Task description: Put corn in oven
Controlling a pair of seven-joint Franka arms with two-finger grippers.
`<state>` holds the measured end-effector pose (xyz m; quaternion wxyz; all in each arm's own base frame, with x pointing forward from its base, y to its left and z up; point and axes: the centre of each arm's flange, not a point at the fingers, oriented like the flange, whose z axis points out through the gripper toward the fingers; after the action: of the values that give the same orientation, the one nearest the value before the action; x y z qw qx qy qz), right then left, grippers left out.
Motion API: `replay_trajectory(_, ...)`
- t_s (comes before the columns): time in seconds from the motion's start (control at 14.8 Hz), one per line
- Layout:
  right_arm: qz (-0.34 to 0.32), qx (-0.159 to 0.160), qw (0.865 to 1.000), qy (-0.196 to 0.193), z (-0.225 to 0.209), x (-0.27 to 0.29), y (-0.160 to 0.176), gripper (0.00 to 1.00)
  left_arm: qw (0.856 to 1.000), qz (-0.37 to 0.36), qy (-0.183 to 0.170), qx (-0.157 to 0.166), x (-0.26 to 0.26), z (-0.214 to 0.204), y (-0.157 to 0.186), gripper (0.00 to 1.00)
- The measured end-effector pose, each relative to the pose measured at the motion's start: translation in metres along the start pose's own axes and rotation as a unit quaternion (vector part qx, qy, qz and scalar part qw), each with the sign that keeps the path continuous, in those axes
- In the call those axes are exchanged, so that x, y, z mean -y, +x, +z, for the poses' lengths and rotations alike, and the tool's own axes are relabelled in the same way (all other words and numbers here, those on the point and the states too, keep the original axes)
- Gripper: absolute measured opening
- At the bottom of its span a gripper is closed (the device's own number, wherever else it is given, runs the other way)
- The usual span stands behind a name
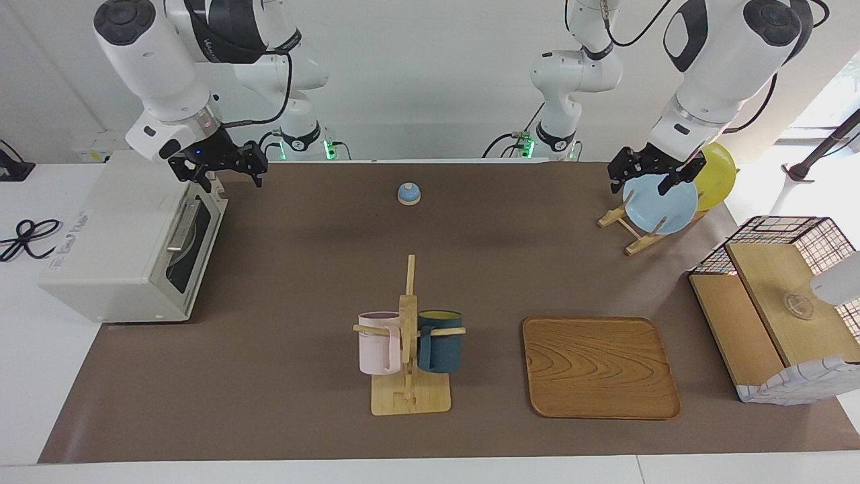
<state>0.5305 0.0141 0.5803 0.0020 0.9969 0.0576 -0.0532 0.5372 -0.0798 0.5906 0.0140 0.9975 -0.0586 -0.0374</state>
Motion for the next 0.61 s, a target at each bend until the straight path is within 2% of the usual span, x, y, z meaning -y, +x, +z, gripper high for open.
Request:
replay_trajectory(0.27,0.001,-0.008,1.0,0.0,-0.007,-0.003,0.013,1.0,1.0,0.0,0.0,0.0,0.0,0.0,0.0,1.0)
replay_trajectory(0.61,0.01,0.0,1.0,0.001,-0.008,-0.004,0.021,1.0,1.0,0.0,0.0,0.0,0.0,0.0,0.0,1.0)
